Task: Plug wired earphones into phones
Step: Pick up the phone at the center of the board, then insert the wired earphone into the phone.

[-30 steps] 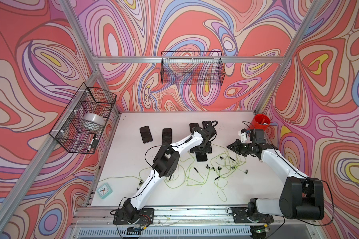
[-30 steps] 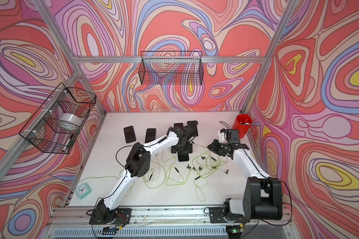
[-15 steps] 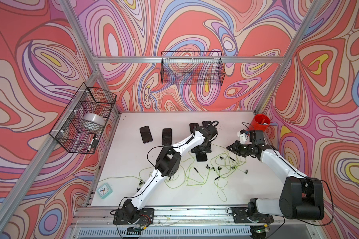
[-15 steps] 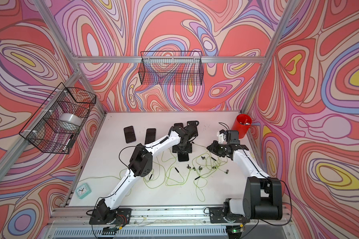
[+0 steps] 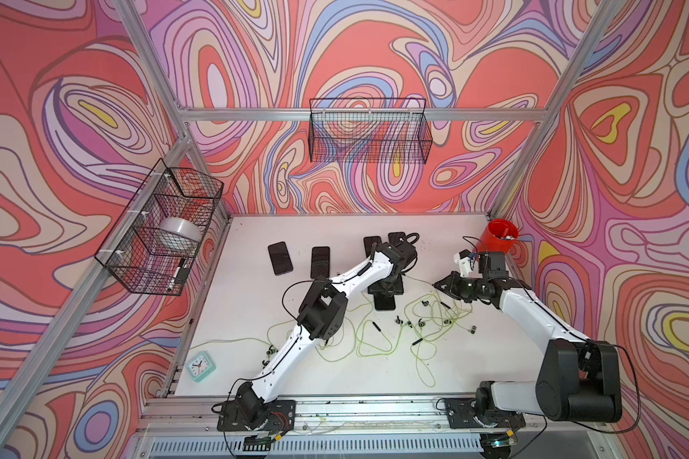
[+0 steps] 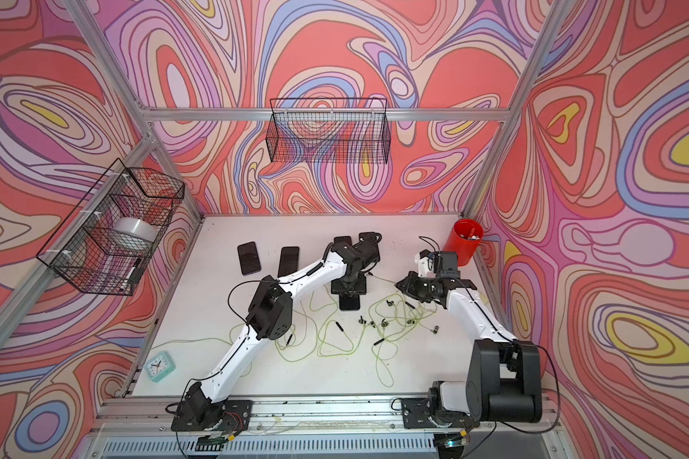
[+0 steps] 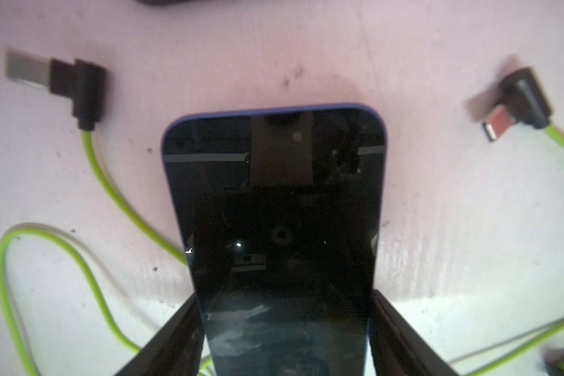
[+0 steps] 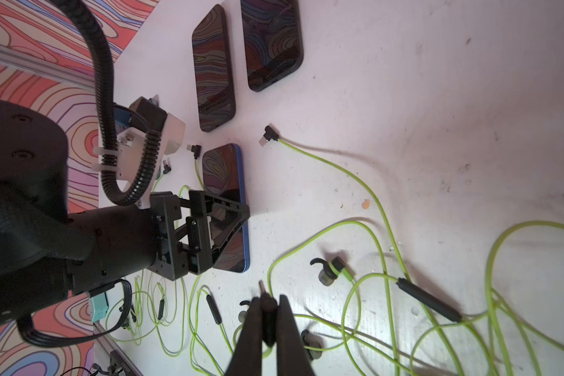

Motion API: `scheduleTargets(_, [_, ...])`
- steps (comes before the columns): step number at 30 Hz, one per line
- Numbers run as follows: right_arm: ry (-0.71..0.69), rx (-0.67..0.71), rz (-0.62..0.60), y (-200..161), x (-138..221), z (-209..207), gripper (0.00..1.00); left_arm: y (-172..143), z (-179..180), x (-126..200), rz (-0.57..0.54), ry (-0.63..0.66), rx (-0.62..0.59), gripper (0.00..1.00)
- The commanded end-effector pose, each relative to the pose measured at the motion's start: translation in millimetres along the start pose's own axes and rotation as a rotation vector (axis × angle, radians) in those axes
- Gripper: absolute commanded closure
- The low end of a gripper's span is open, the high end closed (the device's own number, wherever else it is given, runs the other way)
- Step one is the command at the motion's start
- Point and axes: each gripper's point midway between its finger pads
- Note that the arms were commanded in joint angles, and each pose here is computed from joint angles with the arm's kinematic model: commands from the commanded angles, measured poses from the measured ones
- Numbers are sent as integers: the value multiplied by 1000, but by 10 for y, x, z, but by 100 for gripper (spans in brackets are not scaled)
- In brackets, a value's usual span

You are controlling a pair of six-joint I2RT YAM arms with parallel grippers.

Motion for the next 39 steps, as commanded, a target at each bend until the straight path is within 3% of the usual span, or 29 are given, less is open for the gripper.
scheduleTargets(1, [65, 54, -4, -10, 29, 149, 100, 54, 131, 422, -44, -1, 20, 38])
scheduleTargets(8, [164, 150, -8, -34, 56, 460, 100, 267, 72, 1101, -109, -174, 87, 41])
scheduleTargets(12, [238, 237, -55, 25, 7, 805, 100, 370, 51, 1354, -78, -304, 190, 47])
scheduleTargets(16, [260, 273, -142, 120, -11, 1000, 100, 473, 79, 1416, 34, -487, 444, 61])
scheduleTargets(23, [243, 311, -246, 211, -160, 1244, 100, 584, 267, 1434, 109, -588, 787, 100])
scheduleTargets(30, [262, 316, -286, 205, -269, 1424, 100, 529, 167, 1421, 226, -685, 963, 100])
scheduleTargets(39, [221, 310, -280, 246, -347, 1379, 100, 561, 169, 1488, 224, -724, 1002, 100])
Point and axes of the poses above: each gripper's point midway between its finger pads, its own x axis back along the fingers, its own z axis along the line the jaws close on, y = z × x, and after that the axes turned 13 degrees about x, right-handed
